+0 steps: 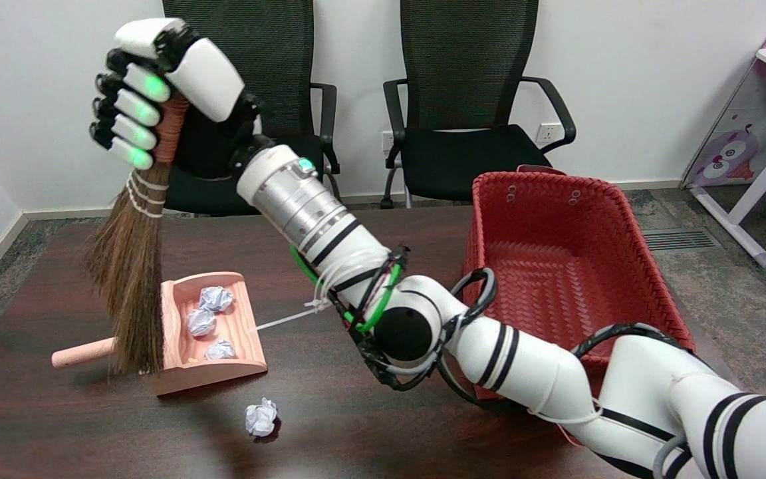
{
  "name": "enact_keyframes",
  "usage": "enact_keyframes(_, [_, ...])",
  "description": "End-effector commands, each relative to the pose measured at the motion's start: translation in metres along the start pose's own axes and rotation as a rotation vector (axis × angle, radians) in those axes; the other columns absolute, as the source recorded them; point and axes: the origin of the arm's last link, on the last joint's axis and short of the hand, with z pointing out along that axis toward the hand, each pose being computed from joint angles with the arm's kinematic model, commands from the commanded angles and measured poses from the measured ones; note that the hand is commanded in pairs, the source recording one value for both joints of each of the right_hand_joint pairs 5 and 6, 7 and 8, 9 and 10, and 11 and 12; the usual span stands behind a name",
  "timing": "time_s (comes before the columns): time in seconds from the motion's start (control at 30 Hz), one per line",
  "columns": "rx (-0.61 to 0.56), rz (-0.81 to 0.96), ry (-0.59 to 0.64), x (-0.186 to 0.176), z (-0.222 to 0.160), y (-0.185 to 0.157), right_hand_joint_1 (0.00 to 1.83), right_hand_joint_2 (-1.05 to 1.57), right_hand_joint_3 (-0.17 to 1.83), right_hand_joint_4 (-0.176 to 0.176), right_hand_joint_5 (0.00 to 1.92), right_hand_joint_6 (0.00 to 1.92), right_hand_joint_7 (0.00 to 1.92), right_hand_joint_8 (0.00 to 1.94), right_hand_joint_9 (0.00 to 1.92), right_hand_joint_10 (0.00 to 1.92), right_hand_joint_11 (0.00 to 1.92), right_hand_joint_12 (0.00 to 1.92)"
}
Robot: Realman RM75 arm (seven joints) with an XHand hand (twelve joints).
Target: Sweep the paper ball into the dustpan.
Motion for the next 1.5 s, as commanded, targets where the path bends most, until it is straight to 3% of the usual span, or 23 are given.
enact_keyframes(0.03, [0.106, 0.043, 0.021, 0.008, -0.025, -0.033, 0.75, 1.18, 1.61, -0.004, 1.92, 1.92, 1.92, 1.92, 1.92, 1.92, 1.92, 1.92])
enact_keyframes(0.33, [-0.007, -0.110, -0.005, 0.012, -0.037, -0.018, 0.76, 1.26, 1.57, 0.000, 1.92, 1.92, 1.92, 1.92, 1.92, 1.92, 1.92, 1.92])
enact_keyframes(0.77, [-0.212, -0.251, -0.024, 0.010, -0.088, 0.025, 0.75, 1.44, 1.63, 0.012, 1.92, 1.92, 1.92, 1.92, 1.92, 1.92, 1.92, 1.92])
enact_keyframes(1.03, [-0.260, -0.294, -0.011, 0.009, -0.112, 0.038, 0.77, 1.50, 1.63, 0.015, 1.92, 1.92, 1.92, 1.92, 1.92, 1.92, 1.92, 1.92])
enact_keyframes(1.5, [-0.246, -0.257, 0.018, 0.004, -0.125, 0.036, 0.80, 1.47, 1.66, 0.010, 1.92, 1.92, 1.92, 1.92, 1.92, 1.92, 1.92, 1.92])
